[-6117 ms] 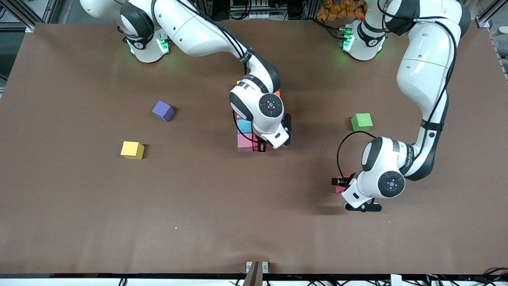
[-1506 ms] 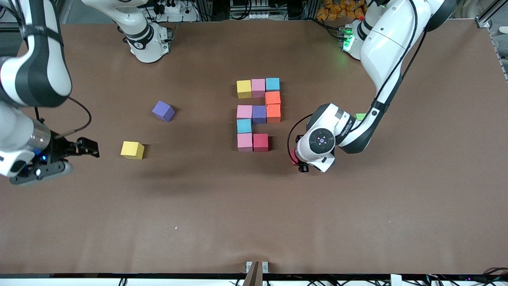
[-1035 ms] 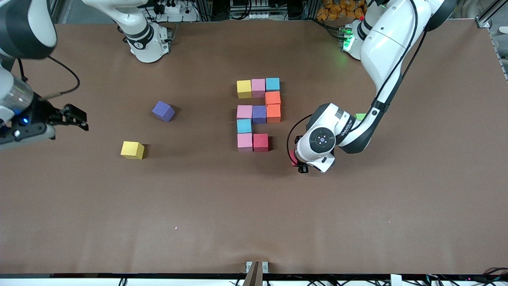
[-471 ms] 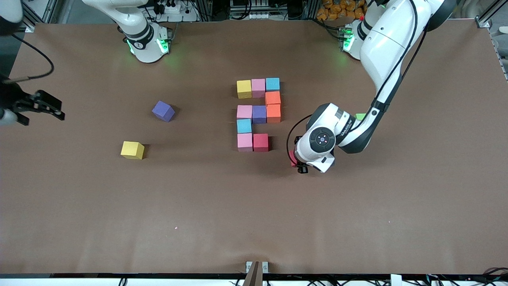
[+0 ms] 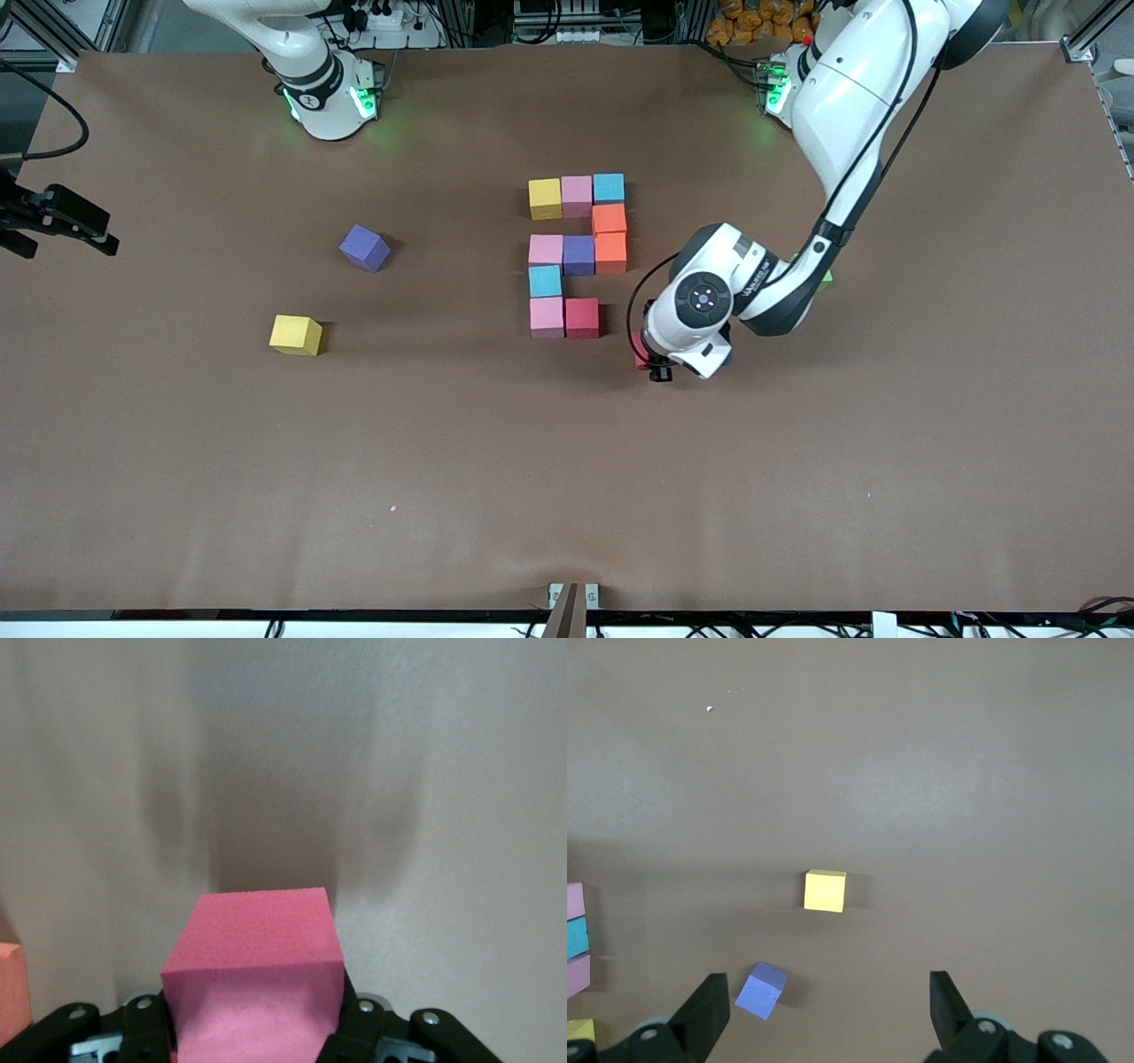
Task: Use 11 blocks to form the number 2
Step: 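Lower the red cube at the figure's base end with the left gripper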
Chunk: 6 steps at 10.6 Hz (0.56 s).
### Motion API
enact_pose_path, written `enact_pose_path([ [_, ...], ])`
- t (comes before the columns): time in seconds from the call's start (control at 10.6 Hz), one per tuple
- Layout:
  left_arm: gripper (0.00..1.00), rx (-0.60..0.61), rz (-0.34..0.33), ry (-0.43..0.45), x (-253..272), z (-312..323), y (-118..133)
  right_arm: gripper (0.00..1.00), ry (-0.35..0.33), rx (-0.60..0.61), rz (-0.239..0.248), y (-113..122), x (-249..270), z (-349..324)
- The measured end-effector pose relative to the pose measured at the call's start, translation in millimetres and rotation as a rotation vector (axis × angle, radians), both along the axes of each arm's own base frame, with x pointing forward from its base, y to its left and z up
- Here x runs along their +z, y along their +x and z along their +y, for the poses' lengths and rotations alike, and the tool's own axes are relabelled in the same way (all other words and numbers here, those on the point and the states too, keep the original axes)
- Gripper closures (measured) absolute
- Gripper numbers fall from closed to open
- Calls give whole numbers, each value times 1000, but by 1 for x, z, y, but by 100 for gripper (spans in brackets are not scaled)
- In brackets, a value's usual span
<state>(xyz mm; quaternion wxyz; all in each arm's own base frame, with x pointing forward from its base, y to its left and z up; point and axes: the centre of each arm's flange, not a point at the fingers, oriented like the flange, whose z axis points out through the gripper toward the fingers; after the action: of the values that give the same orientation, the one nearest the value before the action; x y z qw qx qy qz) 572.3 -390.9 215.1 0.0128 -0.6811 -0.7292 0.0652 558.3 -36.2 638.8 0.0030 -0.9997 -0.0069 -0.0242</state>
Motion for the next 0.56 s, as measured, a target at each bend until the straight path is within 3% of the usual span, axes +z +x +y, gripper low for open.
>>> enact_pose_path([
  [0.56,39,-50,-60,-38,4,-21,-34,0,0,-28,-43,-2,24,-13],
])
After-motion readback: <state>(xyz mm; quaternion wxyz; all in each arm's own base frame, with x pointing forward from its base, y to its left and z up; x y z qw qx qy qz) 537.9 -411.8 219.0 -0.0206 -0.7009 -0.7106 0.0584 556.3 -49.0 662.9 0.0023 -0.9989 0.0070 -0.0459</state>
